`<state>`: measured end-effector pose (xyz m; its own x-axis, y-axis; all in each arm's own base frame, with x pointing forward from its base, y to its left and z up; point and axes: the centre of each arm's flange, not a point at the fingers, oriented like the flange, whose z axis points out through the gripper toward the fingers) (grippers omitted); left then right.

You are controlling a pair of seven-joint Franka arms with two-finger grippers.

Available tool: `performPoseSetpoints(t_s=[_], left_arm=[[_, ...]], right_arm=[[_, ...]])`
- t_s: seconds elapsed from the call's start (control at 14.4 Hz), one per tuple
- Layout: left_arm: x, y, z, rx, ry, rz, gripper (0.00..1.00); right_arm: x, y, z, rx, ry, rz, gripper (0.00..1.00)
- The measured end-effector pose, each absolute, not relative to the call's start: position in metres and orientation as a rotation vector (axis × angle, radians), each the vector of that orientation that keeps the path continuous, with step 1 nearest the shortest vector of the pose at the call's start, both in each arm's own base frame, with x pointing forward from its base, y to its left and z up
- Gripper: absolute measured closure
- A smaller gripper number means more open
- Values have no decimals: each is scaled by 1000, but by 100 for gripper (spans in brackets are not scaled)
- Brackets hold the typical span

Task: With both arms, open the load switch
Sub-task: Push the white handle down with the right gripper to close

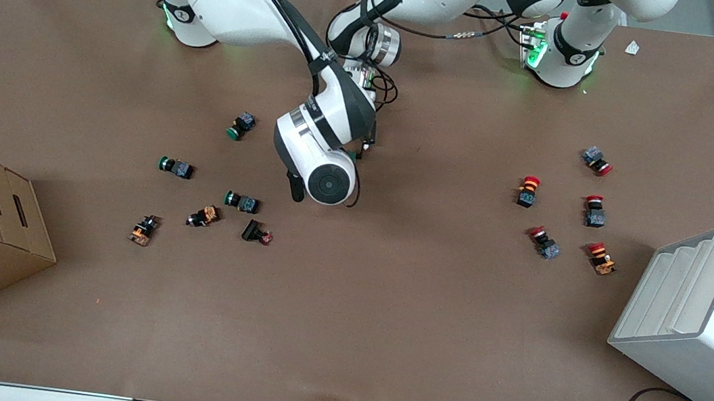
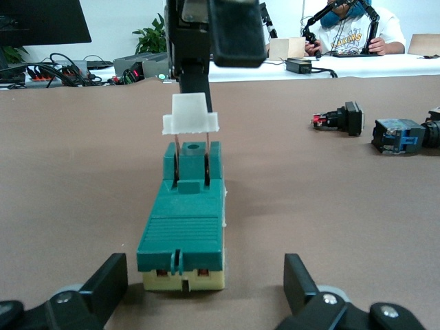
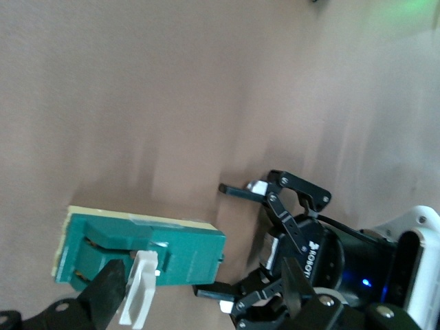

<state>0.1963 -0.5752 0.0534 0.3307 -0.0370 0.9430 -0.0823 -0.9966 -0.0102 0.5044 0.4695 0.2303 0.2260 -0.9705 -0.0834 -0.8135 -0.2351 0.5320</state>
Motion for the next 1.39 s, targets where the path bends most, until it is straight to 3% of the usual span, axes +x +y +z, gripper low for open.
performPoseSetpoints(t_s=[0.63, 1.39], left_arm=[[195, -574, 52, 2524, -116, 1812, 0], [194, -574, 51, 2521, -118, 1818, 0]], right_arm=[[494, 469, 238, 2097, -1556, -729, 0], [485, 468, 221, 2116, -1510, -740, 0]])
